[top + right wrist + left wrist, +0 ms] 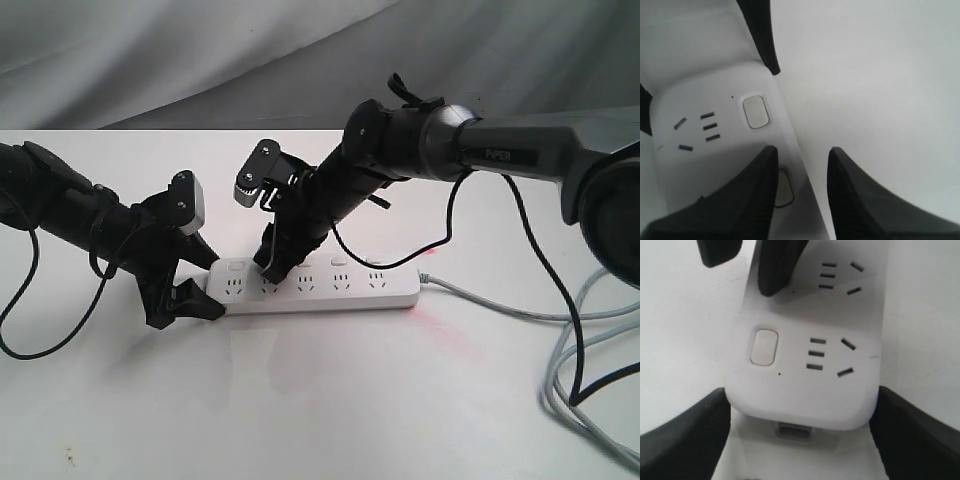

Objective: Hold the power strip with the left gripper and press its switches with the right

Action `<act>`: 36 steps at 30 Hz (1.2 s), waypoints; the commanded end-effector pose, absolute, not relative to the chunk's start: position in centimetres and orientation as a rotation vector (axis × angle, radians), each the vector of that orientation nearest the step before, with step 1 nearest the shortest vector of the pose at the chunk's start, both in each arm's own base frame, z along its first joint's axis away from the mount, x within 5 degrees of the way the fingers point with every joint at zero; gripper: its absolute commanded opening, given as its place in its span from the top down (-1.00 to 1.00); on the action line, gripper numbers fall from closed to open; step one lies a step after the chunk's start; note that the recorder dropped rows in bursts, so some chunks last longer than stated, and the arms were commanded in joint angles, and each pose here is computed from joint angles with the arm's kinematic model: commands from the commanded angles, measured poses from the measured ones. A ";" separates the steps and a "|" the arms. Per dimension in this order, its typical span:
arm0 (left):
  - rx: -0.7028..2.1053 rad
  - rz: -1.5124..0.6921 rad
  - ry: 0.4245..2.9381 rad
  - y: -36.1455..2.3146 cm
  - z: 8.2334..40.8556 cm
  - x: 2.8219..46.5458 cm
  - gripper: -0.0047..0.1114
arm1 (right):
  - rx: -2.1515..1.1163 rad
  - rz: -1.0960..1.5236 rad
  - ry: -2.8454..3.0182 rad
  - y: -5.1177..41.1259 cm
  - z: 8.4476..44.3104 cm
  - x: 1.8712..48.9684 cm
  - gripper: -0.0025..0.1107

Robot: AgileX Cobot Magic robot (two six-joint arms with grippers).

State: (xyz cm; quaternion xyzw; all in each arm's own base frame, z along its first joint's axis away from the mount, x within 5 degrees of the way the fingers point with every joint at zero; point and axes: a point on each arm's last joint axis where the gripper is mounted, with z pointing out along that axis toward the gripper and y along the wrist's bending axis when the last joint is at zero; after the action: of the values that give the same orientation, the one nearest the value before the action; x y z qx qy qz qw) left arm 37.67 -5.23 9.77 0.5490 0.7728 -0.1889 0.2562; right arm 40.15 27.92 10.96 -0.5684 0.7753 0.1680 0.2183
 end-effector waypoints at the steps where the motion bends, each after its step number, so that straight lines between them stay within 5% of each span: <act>1: 1.481 -0.513 2.090 -5.3 10.0 37.8 -0.01 | -1.712 0.450 2.223 26.5 7.5 39.2 0.39; 16: 1.481 -0.513 2.090 -5.3 10.0 37.8 -0.01 | -1.534 0.492 2.106 26.9 15.2 39.7 0.39; 36: 1.481 -0.513 2.090 -5.3 10.0 37.8 -0.01 | -1.589 0.407 2.148 23.7 15.0 41.0 0.39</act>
State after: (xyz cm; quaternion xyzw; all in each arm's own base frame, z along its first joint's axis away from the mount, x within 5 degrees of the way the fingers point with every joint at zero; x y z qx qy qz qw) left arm 37.66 -5.24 9.78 0.5491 0.7726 -0.1897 0.2560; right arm 40.76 24.24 14.80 -0.5736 0.7755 0.1537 0.2142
